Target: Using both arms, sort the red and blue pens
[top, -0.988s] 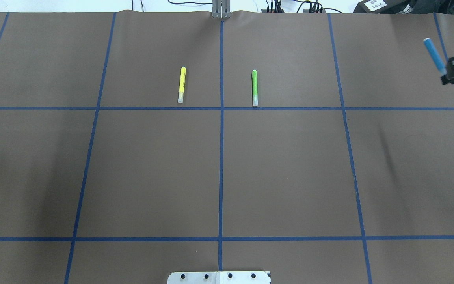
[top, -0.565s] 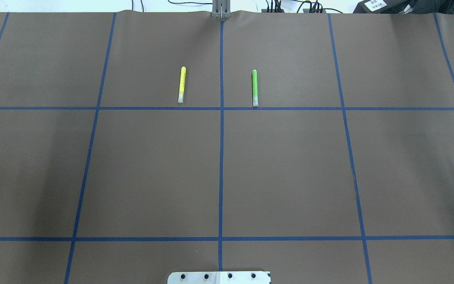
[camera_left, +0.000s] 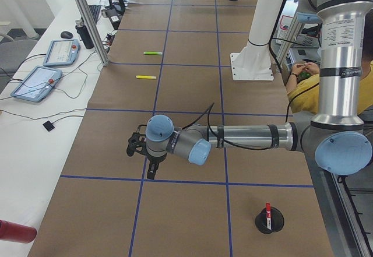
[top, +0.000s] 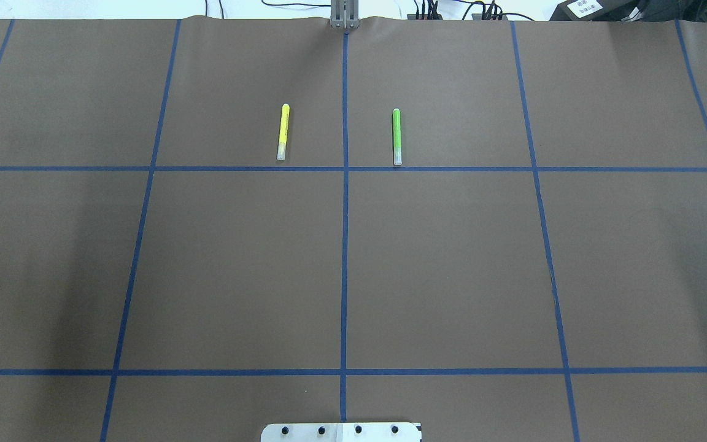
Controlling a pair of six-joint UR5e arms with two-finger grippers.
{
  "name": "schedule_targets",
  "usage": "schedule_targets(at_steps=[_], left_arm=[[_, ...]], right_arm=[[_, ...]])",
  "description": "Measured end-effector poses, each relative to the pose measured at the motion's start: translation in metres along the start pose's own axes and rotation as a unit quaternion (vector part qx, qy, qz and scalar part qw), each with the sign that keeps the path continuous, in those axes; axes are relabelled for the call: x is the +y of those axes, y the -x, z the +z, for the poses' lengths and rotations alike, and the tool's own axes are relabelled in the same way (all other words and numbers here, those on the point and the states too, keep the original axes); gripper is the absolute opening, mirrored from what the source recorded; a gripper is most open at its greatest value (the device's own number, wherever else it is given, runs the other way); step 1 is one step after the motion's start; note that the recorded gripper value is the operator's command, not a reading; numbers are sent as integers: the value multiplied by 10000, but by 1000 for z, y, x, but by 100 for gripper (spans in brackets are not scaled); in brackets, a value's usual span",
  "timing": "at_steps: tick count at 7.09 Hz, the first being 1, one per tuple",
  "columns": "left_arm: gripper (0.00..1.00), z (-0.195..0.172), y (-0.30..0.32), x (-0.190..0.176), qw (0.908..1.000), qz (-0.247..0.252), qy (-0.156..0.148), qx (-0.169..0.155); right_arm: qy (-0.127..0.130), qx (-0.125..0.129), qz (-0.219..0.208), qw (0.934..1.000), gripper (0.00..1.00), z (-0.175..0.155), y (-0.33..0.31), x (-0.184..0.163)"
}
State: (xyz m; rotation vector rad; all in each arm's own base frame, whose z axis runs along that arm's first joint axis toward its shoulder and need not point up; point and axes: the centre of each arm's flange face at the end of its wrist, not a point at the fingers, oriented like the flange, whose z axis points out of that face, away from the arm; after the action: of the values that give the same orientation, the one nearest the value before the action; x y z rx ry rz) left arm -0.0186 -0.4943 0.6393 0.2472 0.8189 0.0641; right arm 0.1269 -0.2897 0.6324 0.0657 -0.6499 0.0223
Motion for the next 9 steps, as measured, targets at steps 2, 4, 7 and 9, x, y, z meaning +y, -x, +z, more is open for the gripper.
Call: schedule_targets(at_steps=[2,4,7,9], left_arm=[[100,-2,-2,-1,10000,23,-21,11],[100,-2,-2,-1,10000,27,-24,23],[100,-2,-2,1,10000,53,-48,51],[100,-1,-1,6,9999,103,-90,64]], right_arm=[[172,-199,882,9958,0,-10,-27,83],[327,-701,1903,9787,0,-23,-49,158],[801,-1864,3635,9092,0,-39,-30,232],[1263,-2682,4359,8498,0,-21,-19,251]])
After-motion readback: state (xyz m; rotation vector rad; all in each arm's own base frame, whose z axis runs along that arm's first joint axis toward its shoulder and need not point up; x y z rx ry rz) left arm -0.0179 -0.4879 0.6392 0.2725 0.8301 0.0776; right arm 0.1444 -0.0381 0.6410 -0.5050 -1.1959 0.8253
